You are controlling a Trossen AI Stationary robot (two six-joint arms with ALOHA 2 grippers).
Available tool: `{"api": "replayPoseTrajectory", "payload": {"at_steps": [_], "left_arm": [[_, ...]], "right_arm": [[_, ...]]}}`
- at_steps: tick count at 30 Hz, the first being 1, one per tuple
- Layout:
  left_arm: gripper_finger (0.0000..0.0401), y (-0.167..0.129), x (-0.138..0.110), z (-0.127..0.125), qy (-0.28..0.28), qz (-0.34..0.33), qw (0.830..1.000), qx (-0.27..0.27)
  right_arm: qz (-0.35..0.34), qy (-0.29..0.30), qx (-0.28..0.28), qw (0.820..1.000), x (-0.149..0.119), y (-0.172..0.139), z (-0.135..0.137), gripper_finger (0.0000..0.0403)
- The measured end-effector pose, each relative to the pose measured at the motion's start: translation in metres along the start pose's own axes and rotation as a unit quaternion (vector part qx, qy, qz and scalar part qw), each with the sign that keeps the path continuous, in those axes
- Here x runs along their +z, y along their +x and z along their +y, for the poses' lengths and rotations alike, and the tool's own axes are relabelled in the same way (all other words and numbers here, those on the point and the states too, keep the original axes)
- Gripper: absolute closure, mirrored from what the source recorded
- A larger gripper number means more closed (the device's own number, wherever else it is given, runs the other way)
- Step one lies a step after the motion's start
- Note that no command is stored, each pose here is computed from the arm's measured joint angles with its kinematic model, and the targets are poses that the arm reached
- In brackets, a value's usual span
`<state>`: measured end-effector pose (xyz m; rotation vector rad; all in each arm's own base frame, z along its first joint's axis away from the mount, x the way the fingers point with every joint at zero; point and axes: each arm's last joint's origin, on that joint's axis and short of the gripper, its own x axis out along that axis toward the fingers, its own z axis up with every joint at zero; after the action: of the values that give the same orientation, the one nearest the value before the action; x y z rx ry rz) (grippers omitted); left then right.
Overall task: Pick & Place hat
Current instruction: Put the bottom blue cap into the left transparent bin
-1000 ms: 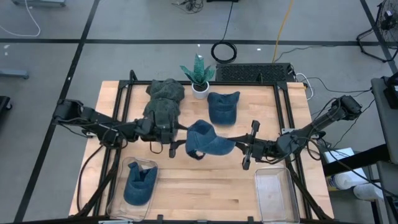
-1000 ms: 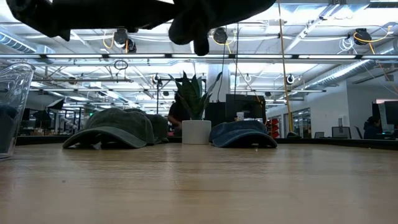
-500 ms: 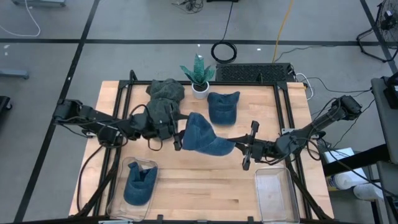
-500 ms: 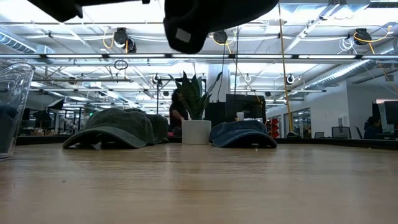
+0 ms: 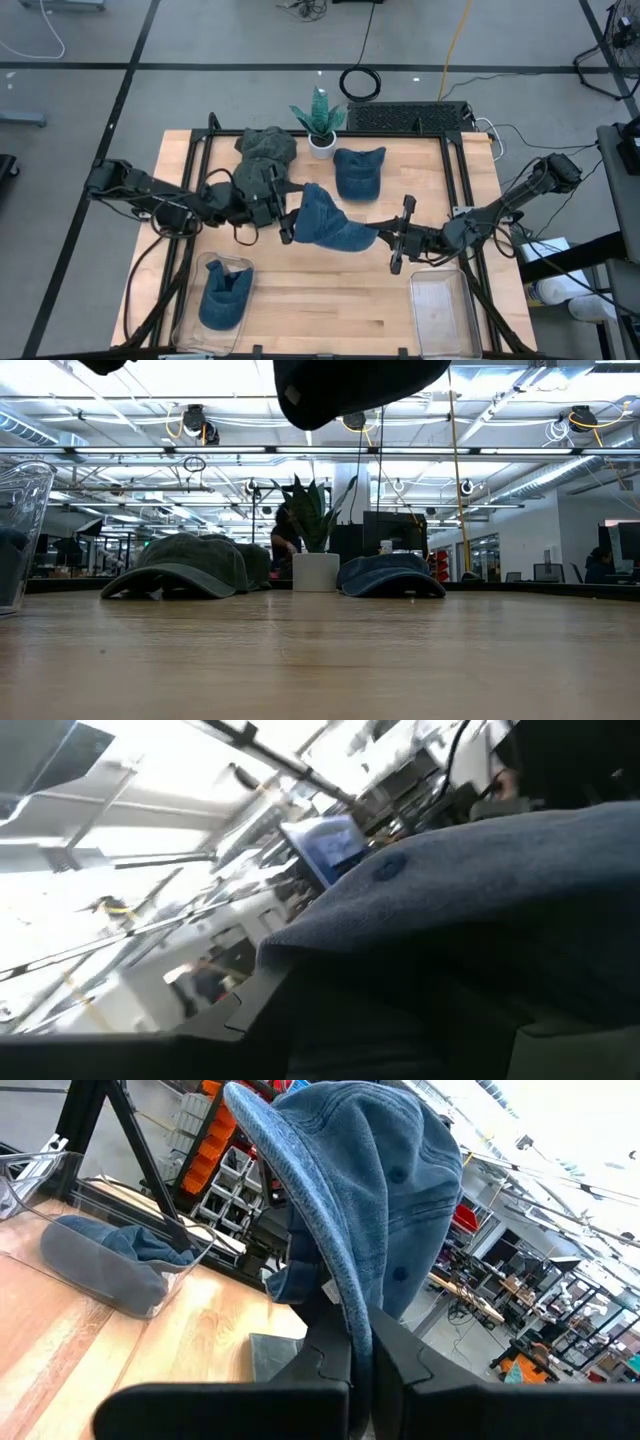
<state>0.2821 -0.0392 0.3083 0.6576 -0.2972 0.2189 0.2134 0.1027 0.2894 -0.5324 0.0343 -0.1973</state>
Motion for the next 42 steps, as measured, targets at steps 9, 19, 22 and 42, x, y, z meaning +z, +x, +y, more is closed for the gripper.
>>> {"api": "replayPoseTrajectory", "payload": {"at_steps": [9,19,22,42], "left_arm": [[0.0196,-0.005,0.005,-0.006,0.032,0.079,0.994,0.07],[0.0196,-0.007,0.009,-0.008,0.089,0.108,0.986,0.093],[0.0196,-0.008,0.009,-0.009,0.127,0.115,0.981,0.091],[0.0197,-0.014,0.023,-0.006,0.231,0.159,0.948,0.15]], "right_arm": [[0.006,-0.001,0.003,1.0,-0.001,0.0,0.001,0.0403],[-0.021,0.001,0.05,0.999,0.0,0.0,0.003,0.0403],[-0.023,0.005,0.054,0.998,0.0,0.0,0.003,0.0403],[-0.006,0.006,0.021,1.0,0.0,0.0,0.002,0.0403]]}}
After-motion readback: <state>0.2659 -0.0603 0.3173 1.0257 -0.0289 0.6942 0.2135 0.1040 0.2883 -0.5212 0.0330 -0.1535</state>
